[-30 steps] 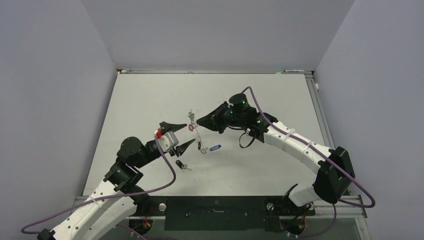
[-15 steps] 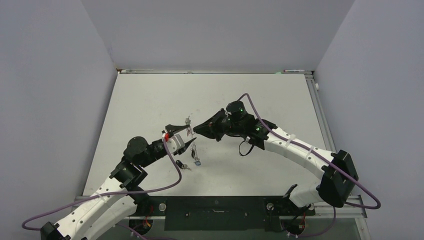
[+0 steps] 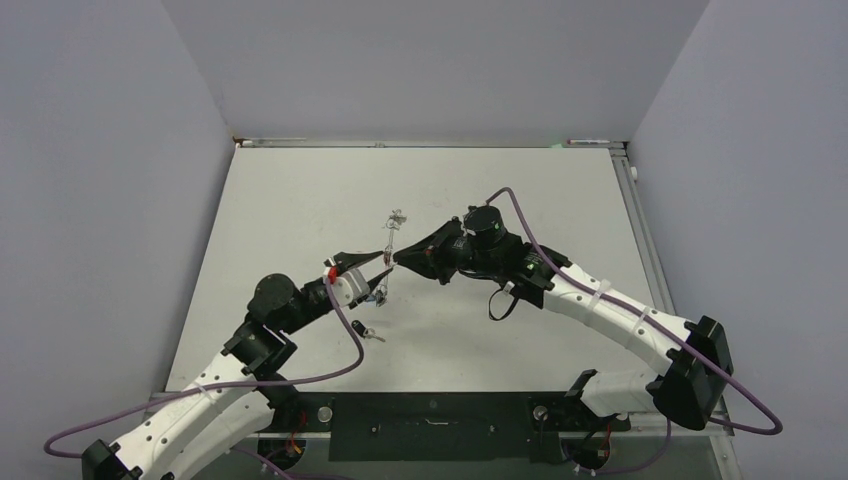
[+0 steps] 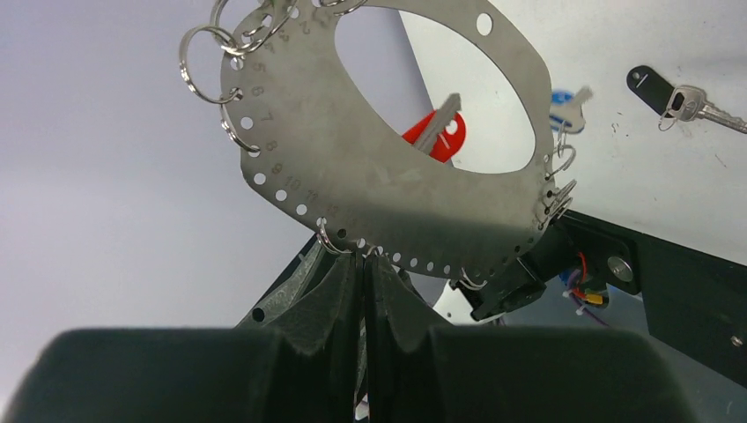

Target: Put the keys on the keyring

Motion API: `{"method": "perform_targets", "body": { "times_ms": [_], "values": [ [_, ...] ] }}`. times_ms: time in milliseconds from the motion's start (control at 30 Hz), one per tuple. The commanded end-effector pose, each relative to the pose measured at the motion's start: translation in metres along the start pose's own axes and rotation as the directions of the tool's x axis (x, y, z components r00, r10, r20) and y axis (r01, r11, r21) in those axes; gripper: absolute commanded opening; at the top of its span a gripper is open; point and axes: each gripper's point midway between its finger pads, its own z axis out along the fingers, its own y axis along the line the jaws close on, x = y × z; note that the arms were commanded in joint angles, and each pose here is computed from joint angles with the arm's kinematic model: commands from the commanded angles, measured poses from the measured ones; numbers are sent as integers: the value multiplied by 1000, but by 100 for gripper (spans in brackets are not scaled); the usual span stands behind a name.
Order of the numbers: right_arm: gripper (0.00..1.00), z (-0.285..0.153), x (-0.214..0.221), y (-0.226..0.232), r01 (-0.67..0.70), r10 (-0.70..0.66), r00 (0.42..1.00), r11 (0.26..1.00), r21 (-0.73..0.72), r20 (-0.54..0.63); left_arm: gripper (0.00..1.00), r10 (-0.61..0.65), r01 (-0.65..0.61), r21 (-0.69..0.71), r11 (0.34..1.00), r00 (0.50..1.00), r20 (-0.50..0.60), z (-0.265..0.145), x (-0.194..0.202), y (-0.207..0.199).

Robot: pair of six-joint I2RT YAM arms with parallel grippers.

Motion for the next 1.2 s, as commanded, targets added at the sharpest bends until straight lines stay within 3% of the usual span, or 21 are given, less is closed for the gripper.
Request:
{"method": "perform_targets", "body": {
  "times_ms": [0, 200, 600, 900, 1167],
  "values": [
    [5, -18, 13, 30, 28, -29, 1000, 993, -112, -4, 34, -13, 13, 20, 1000, 1000, 12, 4, -1, -3],
    [5, -20, 20, 31, 32, -32, 999, 993, -117, -2, 30, -26, 25, 42, 999, 999, 23, 6, -3, -7],
    [5, -17, 25, 28, 5, -5, 1000, 993, -114, 0, 1, -46, 45, 35, 998, 999, 20, 3, -6, -6],
    [5, -17, 25, 25, -4, 6, 1000, 994, -112, 17, 0, -69, 69, 35, 997, 998, 7, 1, -9, -6],
    [7, -32, 1, 18, 3, 18, 987, 992, -129, 158, 0, -95, 96, 15, 995, 994, -44, -3, -8, -2]
  ]
}}
